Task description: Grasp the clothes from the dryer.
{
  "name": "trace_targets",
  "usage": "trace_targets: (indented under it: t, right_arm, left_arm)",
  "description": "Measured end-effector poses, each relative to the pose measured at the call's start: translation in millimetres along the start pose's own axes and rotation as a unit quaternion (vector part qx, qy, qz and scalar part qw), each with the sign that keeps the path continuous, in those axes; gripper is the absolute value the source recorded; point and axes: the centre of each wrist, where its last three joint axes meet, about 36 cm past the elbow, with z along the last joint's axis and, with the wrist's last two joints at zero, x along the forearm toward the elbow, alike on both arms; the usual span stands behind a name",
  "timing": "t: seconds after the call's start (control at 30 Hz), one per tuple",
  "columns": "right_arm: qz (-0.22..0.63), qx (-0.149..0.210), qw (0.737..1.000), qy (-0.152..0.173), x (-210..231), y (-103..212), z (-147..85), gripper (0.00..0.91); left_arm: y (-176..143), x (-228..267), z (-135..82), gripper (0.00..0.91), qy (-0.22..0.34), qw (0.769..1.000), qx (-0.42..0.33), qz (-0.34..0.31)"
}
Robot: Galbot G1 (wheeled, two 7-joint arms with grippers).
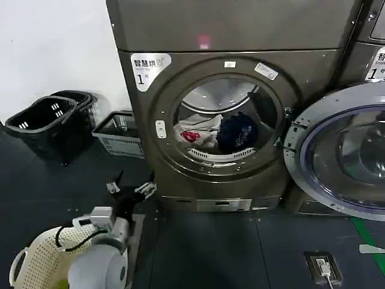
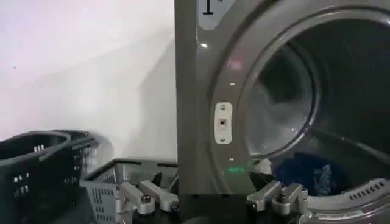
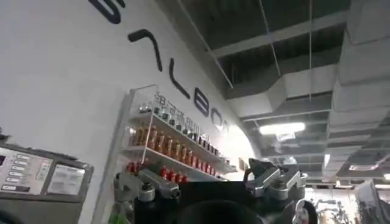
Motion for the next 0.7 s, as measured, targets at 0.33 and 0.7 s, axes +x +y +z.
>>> trace_targets:
  t: [0.33, 0.7]
  right_arm:
    - [0.0, 0.0, 1.0, -0.003, -0.8, -1.1, -0.4, 0.907]
    - [0.001, 0.0, 1.0, -0.004, -1.4, -1.8, 0.0, 0.907]
  left_arm:
    - [-1.3, 0.8, 0.2, 0.907, 0.001, 1.0, 0.002, 0.003]
    - [-0.7, 4.8, -1.3, 0.907, -0.002, 1.0, 0.002, 0.005]
